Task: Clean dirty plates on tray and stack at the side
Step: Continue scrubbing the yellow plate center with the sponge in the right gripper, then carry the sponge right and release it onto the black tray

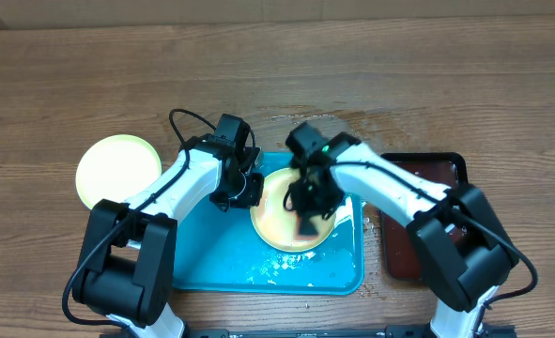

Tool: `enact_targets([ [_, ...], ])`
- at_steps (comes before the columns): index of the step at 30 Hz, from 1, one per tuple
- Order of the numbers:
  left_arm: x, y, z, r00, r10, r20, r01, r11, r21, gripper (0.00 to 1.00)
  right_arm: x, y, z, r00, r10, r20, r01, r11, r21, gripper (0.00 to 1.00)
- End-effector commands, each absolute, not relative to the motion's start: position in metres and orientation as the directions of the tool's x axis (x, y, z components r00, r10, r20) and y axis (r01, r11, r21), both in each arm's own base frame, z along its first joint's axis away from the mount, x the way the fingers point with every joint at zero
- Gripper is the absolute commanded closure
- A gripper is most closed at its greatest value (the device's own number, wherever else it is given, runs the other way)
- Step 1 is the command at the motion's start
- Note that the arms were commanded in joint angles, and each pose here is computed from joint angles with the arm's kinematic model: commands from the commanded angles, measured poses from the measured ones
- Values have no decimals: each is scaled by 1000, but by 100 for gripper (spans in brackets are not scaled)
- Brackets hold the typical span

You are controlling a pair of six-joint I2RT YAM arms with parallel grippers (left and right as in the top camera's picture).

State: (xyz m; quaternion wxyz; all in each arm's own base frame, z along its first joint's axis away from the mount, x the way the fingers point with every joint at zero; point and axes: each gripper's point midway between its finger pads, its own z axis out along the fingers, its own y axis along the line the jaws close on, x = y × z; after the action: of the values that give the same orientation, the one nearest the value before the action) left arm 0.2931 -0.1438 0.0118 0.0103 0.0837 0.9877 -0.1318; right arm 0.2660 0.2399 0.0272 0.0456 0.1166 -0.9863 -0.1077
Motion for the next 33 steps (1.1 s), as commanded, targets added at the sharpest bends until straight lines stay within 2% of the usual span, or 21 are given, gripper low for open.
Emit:
enact_targets([
  [1,291,-137,4,-991,134,-16,134,961,-242,96,314,224,74,-980,-169,-105,-182,975,125,96],
  [6,291,-137,4,-991,134,-16,134,961,-242,96,326,229,117,-974,-172,-147,-192,971,141,96],
  [9,291,-137,4,-990,138,-17,138,961,-242,95,323,224,133,-982,-138,-133,-155,980,126,96],
  [13,290,-136,4,-990,138,-13,137,961,-241,96,319,175,141,-994,46,-102,51,997,-55,96],
  [17,290,-136,4,-989,149,-15,148,959,-241,96,306,110,146,-971,231,-64,240,939,-245,96],
  [26,288,-136,4,-988,156,-10,154,959,-240,96,309,41,138,-905,425,-20,413,865,-285,96],
  [33,287,-135,4,-987,160,-7,157,958,-239,96,276,1,102,-846,524,94,459,808,-368,96],
])
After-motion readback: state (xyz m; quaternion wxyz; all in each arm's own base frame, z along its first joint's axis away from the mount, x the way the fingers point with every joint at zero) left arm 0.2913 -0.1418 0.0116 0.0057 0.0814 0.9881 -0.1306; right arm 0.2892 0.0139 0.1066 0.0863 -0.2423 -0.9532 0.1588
